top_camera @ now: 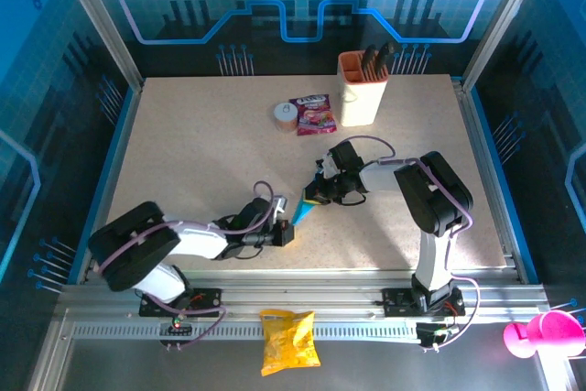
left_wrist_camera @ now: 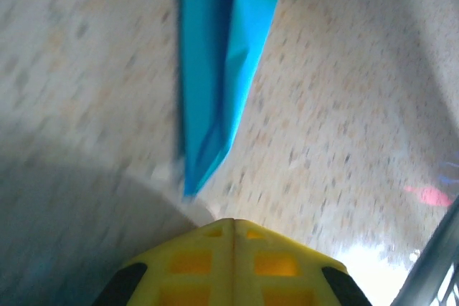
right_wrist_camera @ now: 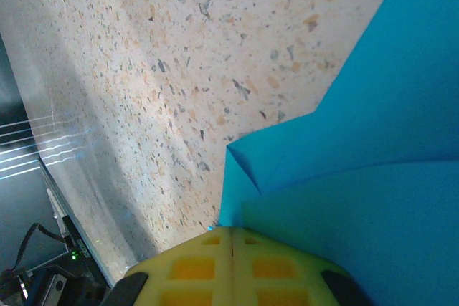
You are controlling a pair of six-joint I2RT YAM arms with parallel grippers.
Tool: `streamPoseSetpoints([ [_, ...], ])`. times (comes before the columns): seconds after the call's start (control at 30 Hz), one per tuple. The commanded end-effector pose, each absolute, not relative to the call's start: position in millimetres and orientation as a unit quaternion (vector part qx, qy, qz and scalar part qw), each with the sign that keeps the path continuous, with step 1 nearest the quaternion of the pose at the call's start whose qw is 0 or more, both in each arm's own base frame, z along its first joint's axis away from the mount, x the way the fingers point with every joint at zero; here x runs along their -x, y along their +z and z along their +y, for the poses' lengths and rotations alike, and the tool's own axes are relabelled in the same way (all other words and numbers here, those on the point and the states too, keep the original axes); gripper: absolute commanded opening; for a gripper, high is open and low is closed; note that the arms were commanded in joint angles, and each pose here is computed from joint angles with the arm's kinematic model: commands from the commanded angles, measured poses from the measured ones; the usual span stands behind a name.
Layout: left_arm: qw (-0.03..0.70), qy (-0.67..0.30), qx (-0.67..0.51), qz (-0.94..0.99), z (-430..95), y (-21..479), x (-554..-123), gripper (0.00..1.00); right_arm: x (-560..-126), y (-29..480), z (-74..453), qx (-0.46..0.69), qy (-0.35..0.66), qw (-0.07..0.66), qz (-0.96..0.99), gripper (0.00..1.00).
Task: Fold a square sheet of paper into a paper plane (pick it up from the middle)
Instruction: Fold the wing for the fifth time at the center of the table.
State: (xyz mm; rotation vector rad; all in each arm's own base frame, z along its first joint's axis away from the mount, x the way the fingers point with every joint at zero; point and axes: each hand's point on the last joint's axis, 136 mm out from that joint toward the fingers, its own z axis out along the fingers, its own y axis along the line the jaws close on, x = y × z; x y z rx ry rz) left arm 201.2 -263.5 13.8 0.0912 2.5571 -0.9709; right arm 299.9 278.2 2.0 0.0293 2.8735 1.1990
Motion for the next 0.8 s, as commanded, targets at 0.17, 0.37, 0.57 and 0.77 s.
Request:
streamPoseSetpoints([
  [0.17,0.198,-0.31,-0.061,0.928,-243,55,-196,0.0,-247,-87,201,-0.09,0.2,-0.072,0.973,0.0],
  [0.37,0.213,-0.343,-0.146,0.903,-286,85,-228,0.0,-247,-89,203,-0.092,0.202,-0.075,0.972,0.0],
  [0.57,0.189,-0.342,-0.194,0.9,-313,70,-242,0.0,-247,-89,203,-0.092,0.202,-0.074,0.972,0.0],
  [0.77,0.189,-0.313,-0.201,0.909,-315,52,-257,0.0,-247,-89,203,-0.092,0.202,-0.074,0.972,0.0],
])
